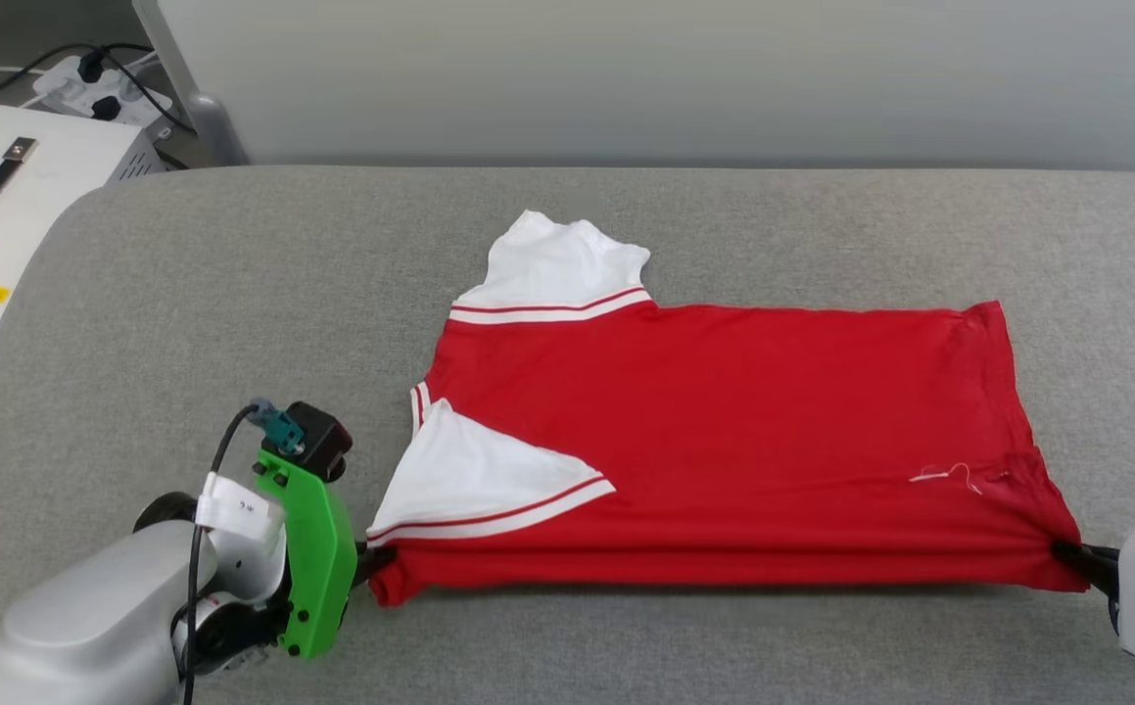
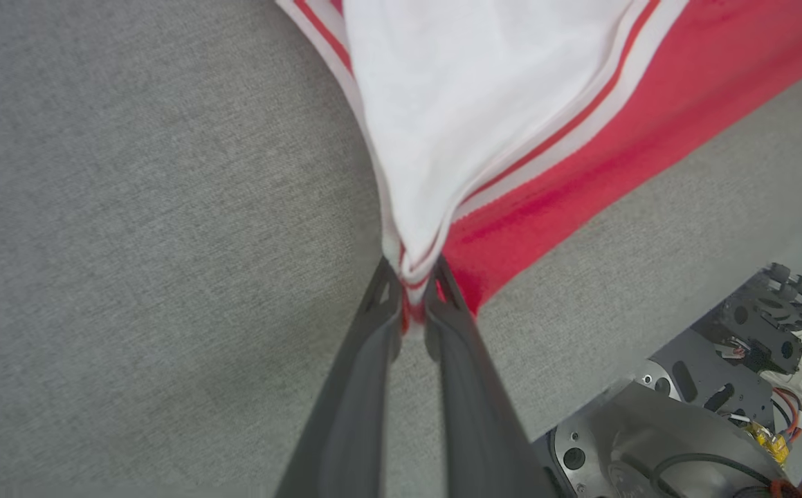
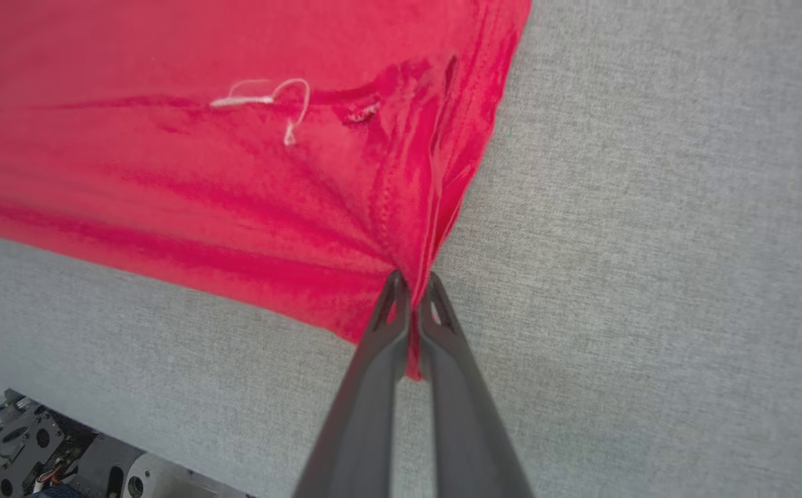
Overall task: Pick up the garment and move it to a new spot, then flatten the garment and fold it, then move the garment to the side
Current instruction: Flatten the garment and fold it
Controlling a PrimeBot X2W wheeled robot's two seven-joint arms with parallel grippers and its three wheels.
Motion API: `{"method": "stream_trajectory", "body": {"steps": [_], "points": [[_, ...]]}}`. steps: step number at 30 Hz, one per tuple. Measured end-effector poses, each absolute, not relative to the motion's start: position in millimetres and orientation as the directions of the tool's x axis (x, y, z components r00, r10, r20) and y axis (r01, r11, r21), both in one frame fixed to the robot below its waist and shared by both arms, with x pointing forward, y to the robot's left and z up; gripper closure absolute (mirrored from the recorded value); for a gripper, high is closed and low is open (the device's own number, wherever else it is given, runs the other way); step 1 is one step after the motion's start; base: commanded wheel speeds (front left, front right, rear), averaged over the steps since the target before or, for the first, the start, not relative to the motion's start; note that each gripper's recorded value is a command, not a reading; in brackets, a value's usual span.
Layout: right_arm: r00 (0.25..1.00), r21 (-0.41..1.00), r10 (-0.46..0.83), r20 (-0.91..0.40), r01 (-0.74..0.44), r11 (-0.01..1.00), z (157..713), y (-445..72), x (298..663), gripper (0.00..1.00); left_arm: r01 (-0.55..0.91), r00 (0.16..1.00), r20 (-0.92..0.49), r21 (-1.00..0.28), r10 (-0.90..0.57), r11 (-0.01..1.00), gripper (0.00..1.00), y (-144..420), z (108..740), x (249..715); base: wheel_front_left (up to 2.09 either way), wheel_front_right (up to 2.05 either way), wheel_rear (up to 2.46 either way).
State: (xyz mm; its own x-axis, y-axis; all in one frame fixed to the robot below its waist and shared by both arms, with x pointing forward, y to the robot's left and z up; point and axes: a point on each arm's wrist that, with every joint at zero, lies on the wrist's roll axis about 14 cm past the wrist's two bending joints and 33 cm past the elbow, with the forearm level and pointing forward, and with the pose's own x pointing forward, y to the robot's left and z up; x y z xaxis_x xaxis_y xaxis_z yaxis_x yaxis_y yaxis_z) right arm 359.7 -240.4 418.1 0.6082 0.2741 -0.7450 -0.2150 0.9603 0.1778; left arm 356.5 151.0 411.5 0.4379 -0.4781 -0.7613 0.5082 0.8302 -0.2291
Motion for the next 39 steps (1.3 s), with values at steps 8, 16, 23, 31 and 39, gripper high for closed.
{"method": "stream_trajectory", "body": {"steps": [8,16,23,31,39], "points": [[0.601,0.203,0.292,-0.744,-0.212,0.956,421,-242,334,1.0,0.504,0.421,-0.767,-0.245,-0.484,0.828,1.0,151,410,330,0.0,0.0,0.0],[0.578,0.226,0.28,-0.767,-0.166,0.96,408,-241,327,1.0,0.468,0.387,-0.797,-0.263,-0.463,0.844,1.0,153,391,325,0.0,0.0,0.0],[0.508,0.236,0.254,-0.823,-0.102,0.966,376,-241,320,1.0,0.424,0.356,-0.828,-0.27,-0.433,0.865,1.0,157,366,329,0.0,0.0,0.0],[0.673,0.22,0.24,-0.7,-0.117,0.968,406,-241,343,0.0,0.401,0.497,-0.756,-0.236,-0.426,0.885,0.0,168,392,349,0.0,0.0,0.0],[0.947,0.144,0.163,-0.277,-0.127,0.981,495,-247,388,0.0,0.39,0.768,-0.518,-0.088,-0.377,0.917,0.0,192,480,422,0.0,0.0,0.0]]}}
